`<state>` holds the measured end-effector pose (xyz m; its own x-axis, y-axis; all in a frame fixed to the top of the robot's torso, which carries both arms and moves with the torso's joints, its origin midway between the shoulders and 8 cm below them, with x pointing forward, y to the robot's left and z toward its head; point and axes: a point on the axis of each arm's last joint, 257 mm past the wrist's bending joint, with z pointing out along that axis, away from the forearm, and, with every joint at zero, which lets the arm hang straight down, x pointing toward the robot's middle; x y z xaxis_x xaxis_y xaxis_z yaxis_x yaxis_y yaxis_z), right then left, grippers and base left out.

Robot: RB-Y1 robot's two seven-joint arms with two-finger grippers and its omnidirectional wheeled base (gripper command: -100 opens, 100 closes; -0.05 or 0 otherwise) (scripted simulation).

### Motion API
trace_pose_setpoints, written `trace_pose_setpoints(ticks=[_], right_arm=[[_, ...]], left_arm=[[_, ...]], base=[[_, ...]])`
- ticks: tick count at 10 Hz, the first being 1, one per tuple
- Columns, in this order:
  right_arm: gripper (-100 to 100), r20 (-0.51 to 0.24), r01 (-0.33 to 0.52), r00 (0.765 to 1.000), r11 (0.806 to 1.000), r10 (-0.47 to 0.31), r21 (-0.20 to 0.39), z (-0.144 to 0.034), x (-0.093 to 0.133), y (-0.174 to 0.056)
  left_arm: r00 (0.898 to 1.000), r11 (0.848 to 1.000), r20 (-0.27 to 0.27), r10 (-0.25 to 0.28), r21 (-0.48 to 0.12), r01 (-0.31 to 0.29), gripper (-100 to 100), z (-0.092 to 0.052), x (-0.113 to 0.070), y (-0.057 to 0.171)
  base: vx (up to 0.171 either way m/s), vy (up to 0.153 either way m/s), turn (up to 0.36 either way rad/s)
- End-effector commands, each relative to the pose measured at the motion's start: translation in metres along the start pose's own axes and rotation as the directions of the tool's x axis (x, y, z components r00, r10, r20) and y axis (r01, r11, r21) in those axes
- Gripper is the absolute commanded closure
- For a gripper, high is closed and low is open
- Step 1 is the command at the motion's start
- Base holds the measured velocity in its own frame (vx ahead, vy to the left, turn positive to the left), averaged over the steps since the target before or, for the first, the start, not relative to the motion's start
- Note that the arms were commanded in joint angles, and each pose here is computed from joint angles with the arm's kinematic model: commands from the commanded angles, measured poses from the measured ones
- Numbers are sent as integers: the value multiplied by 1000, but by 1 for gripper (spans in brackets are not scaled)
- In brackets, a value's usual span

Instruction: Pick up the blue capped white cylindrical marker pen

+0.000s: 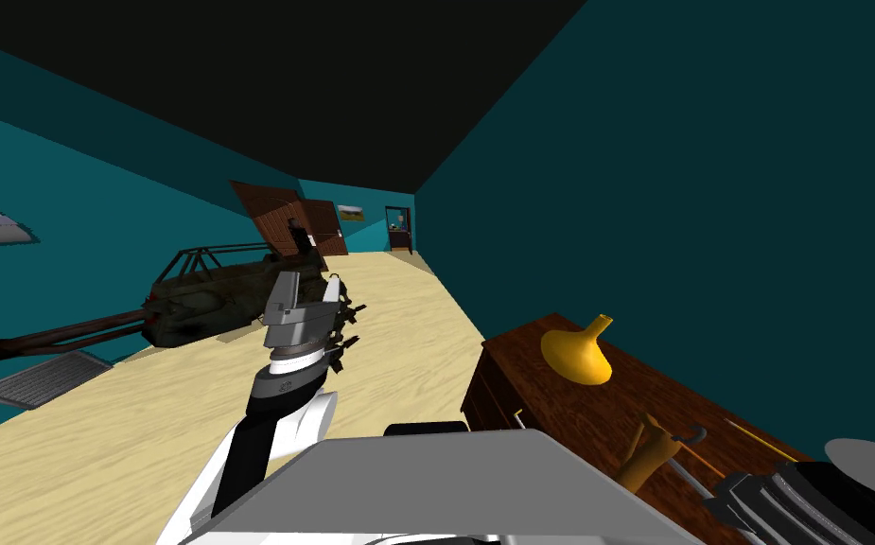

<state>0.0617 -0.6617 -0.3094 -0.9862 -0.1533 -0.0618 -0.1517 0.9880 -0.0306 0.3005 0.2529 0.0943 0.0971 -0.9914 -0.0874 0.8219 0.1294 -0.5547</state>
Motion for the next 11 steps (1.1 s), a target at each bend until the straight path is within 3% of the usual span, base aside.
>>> trace_pose_setpoints(ticks=[1,4,5,6,8,10,11], right_arm=[[100,0,0,1000,1000,0,0,0,0,0],[100,0,0,1000,1000,0,1,0,0,0],[0,0,0,1000,1000,0,1,0,0,0],[100,1,13,1000,1000,-13,0,-8,-15,-4],[100,1,31,1000,1000,-31,-1,-20,-36,-7],[100,2,29,1000,1000,-29,0,-18,-35,-6],[0,2,29,1000,1000,-29,-1,-19,-35,-6]], left_arm=[[1000,1000,0,0,0,0,0,0,0,0],[1000,1000,0,0,0,0,0,0,0,0],[1000,1000,0,0,0,0,0,0,0,0],[1000,1000,0,0,0,0,0,0,0,0],[1000,1000,0,0,0,0,0,0,0,0],[1000,1000,0,0,0,0,0,0,0,0],[1000,1000,0,0,0,0,0,0,0,0]], base=[[0,0,0],[0,0,0],[0,0,0],[-41,13,-118],[-57,19,-110],[-29,9,-20],[0,0,0]])
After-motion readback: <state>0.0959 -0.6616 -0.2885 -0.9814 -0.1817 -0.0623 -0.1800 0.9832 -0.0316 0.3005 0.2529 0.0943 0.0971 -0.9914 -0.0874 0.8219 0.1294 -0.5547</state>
